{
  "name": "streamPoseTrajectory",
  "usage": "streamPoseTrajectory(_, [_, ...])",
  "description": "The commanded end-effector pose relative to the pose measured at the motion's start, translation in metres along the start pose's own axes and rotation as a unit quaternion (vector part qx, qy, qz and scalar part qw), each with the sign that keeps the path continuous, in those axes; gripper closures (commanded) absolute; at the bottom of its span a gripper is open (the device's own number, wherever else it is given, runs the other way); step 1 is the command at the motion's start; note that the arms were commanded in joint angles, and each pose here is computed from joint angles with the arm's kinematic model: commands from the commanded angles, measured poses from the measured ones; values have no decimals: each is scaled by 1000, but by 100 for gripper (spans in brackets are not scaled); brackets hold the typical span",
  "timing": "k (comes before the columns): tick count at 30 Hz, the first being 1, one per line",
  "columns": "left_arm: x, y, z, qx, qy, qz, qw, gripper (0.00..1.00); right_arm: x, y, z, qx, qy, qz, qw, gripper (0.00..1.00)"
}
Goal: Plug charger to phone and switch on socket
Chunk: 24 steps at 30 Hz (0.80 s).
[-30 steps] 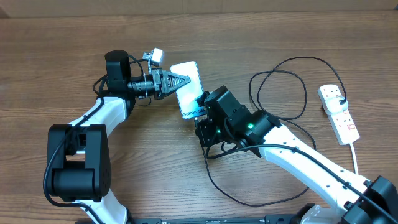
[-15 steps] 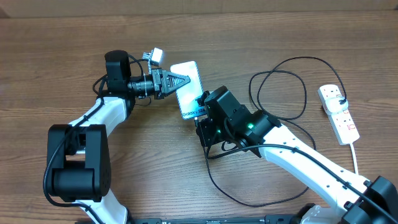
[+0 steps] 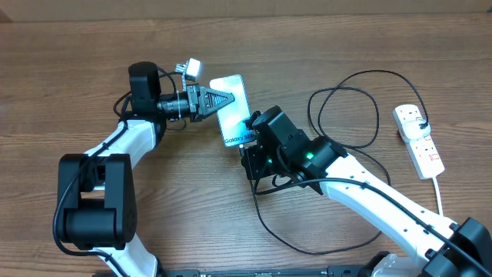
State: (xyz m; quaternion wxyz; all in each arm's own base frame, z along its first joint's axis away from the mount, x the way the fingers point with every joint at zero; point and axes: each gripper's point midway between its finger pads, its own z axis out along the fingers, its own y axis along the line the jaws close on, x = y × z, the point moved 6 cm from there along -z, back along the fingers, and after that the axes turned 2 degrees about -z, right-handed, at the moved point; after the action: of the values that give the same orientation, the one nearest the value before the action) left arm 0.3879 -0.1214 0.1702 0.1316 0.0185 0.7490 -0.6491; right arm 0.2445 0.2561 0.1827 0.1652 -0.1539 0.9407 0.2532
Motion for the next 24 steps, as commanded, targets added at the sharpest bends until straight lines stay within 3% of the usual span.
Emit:
streamPoseTrajectory(1, [8, -11, -6, 51, 48, 11, 998, 96, -17, 5, -5, -3, -41, -3, 999, 96])
streamPoseTrajectory(24, [3, -10, -24, 55, 41, -63, 996, 96, -36, 8, 10, -24, -105, -19, 994, 96])
